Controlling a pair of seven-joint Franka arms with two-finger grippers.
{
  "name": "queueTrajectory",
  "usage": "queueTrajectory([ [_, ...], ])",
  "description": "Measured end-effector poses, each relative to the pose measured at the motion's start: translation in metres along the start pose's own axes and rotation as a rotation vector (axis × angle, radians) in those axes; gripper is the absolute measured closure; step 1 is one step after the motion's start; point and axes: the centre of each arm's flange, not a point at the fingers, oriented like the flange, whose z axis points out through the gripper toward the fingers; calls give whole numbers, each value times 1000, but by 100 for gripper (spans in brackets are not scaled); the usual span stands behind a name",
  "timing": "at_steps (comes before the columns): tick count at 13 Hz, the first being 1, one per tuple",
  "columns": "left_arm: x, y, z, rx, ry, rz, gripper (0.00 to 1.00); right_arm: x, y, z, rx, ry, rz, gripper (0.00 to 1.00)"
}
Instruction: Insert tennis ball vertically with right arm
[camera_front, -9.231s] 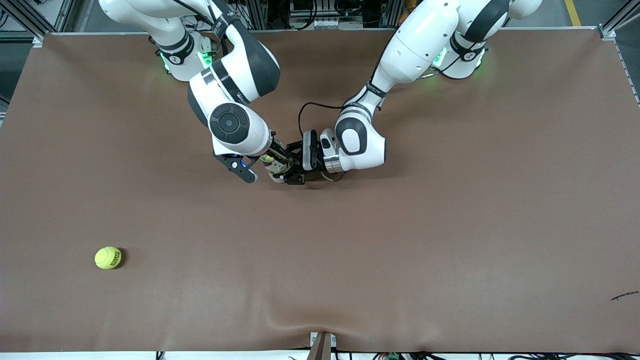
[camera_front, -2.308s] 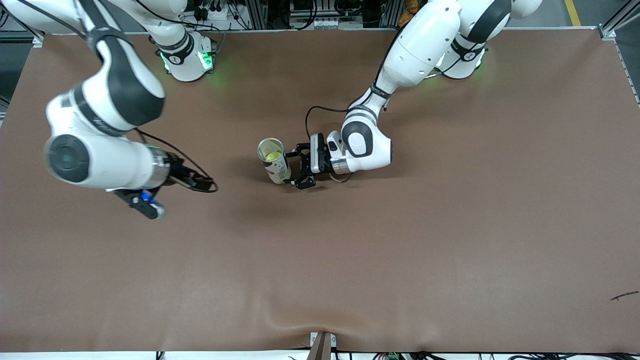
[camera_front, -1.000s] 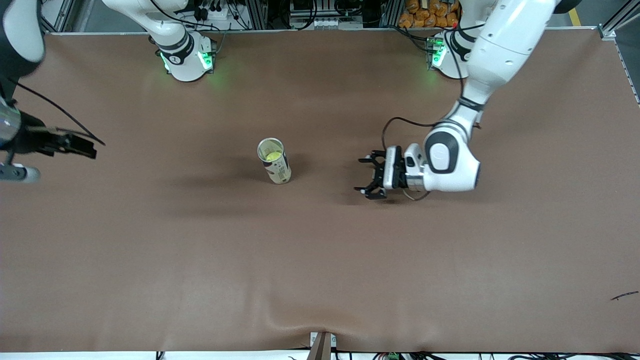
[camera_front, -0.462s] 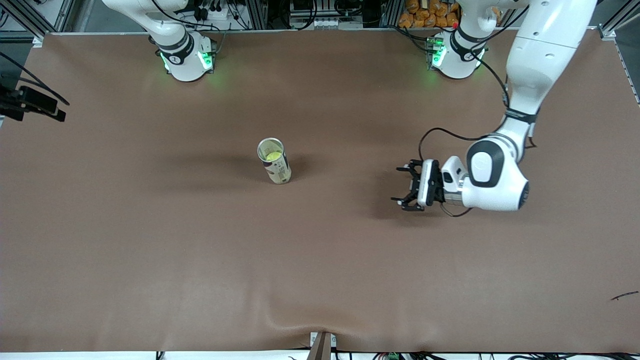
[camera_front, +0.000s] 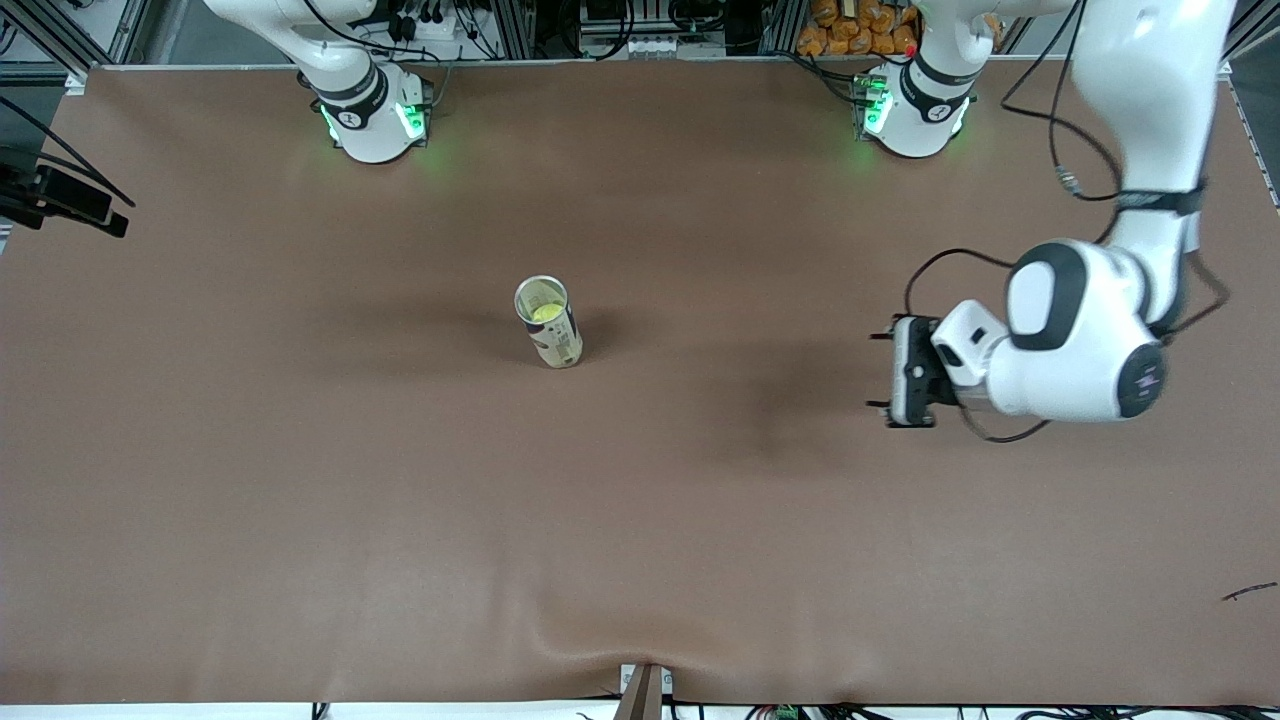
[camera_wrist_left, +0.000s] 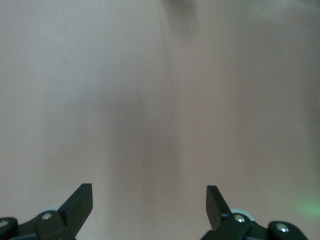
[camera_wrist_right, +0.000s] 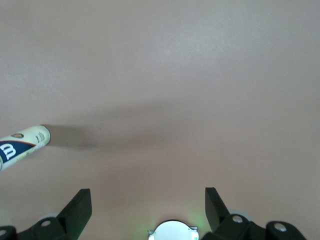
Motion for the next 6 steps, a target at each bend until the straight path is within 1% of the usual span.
queueTrajectory([
  [2, -1, 11, -30, 5, -93, -100, 0, 3, -2, -2, 1, 27, 11, 0],
  [3, -1, 17, -38, -4, -121, -176, 0, 3, -2, -2, 1, 30, 10, 0],
  [5, -1, 35, -54, -24, -161, -402, 0, 4, -4, 0, 1, 26, 7, 0],
  [6, 1, 45, -67, -7, -177, -512, 0, 4, -5, 1, 0, 24, 4, 0],
])
